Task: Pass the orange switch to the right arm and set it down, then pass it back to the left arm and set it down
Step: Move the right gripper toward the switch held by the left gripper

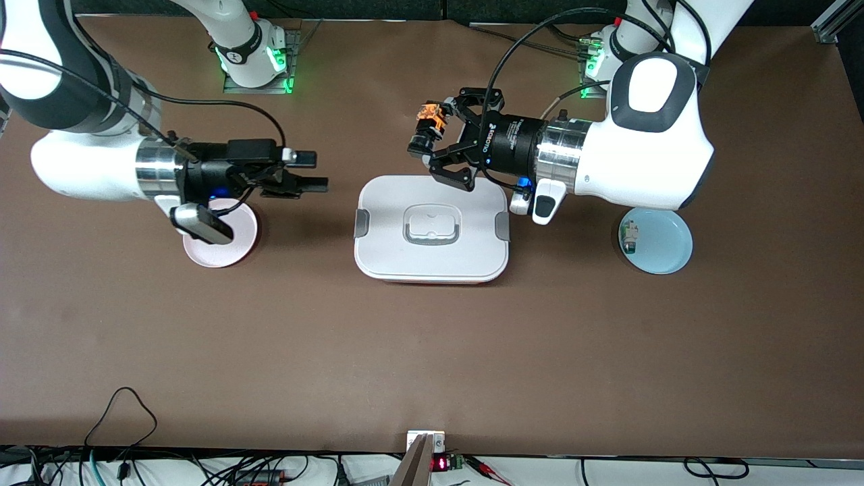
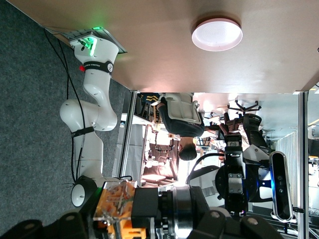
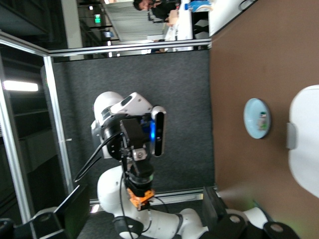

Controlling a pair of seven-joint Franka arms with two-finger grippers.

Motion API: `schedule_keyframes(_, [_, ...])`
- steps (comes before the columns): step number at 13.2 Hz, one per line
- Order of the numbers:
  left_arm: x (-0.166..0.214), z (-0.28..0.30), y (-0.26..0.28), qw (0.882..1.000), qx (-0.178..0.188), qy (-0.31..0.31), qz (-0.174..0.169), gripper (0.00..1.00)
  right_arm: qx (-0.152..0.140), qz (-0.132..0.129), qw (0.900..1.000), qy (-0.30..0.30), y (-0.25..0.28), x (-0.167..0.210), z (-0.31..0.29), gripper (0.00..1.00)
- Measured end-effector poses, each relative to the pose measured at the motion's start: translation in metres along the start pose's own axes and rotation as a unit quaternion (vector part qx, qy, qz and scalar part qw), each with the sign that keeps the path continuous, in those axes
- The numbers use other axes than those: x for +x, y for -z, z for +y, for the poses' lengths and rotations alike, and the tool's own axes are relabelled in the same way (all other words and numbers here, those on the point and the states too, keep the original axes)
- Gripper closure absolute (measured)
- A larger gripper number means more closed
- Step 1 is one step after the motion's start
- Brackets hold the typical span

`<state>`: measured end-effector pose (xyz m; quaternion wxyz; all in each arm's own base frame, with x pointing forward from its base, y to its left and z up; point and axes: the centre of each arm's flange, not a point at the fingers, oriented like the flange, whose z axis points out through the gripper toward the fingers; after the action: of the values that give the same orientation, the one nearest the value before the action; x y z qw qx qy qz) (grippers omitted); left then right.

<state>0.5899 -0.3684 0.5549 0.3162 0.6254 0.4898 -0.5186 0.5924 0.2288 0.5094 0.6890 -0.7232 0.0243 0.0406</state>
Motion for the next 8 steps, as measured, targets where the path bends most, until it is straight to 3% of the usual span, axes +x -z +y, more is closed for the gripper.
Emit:
schedule_keyframes(2, [0.001,0.001,0.004,1.0,-0.003,0.002,-0.001,0.28,0.039,0.003,0.999,-0.003,-0.014,-0.005,0.006,0.0])
schedule_keyframes(6, [0.002,0.003,0.014,1.0,-0.01,0.006,-0.008,0.28,0.059,0.005,0.998,0.01,-0.027,-0.011,0.023,0.0])
schedule_keyframes(8, [0.002,0.003,0.014,1.0,-0.01,0.006,-0.008,0.28,0.092,0.008,0.996,-0.002,-0.042,-0.016,0.024,0.0])
